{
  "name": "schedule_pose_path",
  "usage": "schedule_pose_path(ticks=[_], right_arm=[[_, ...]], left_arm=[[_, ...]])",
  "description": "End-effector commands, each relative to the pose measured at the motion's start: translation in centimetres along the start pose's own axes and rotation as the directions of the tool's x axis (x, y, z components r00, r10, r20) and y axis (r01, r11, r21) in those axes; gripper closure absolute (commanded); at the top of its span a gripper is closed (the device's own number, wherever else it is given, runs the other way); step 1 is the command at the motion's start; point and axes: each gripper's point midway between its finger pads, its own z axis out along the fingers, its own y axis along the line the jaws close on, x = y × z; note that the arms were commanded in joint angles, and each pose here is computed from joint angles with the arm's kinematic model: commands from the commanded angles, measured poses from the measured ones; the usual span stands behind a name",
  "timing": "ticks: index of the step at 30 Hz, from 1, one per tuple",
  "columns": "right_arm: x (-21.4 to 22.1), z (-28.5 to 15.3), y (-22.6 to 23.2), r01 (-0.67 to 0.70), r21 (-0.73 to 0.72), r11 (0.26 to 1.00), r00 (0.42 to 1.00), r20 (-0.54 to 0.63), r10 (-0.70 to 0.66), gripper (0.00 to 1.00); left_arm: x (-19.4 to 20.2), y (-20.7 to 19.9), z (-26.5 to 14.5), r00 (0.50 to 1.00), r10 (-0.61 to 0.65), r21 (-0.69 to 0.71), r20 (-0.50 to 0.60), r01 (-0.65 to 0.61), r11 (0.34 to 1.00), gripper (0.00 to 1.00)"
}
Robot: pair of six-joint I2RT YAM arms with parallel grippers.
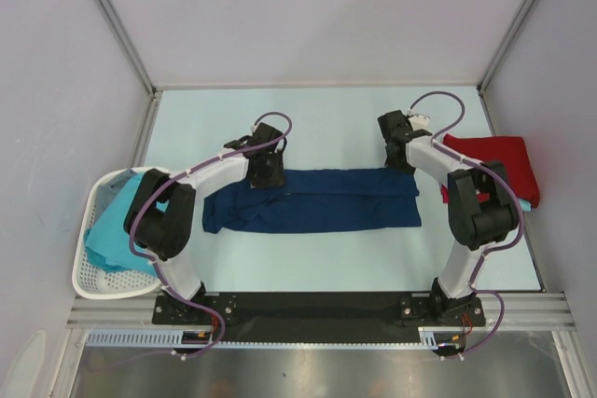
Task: Fold and stack the t-shirts
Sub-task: Fold the other side of the tshirt into a rectangle
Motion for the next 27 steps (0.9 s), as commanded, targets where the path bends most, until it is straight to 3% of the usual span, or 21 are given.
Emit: schedule_pose_path(ticks=[1, 20, 27], right_arm=[[-1.5, 0.8, 0.3, -0.013, 0.015, 1.0, 1.0, 0.022, 0.013, 0.58], [2.5, 2.4, 0.3, 0.027, 0.019, 0.999, 0.998, -0.064, -0.026, 0.6], [3.7, 3.4, 0.4, 0.039, 0.02, 0.999, 0.994, -0.099, -0.037, 0.73]], left_arm=[[-0.9, -0.9, -1.1, 0.999, -0.013, 0.031, 0.036, 0.012, 0.999, 0.48], [-0.4, -1.5, -0.6, 1.0, -0.008, 0.042, 0.013, 0.007, 0.999, 0.49], [0.0, -1.1, -0.5, 1.0, -0.005, 0.03, 0.005, 0.004, 1.0, 0.49]])
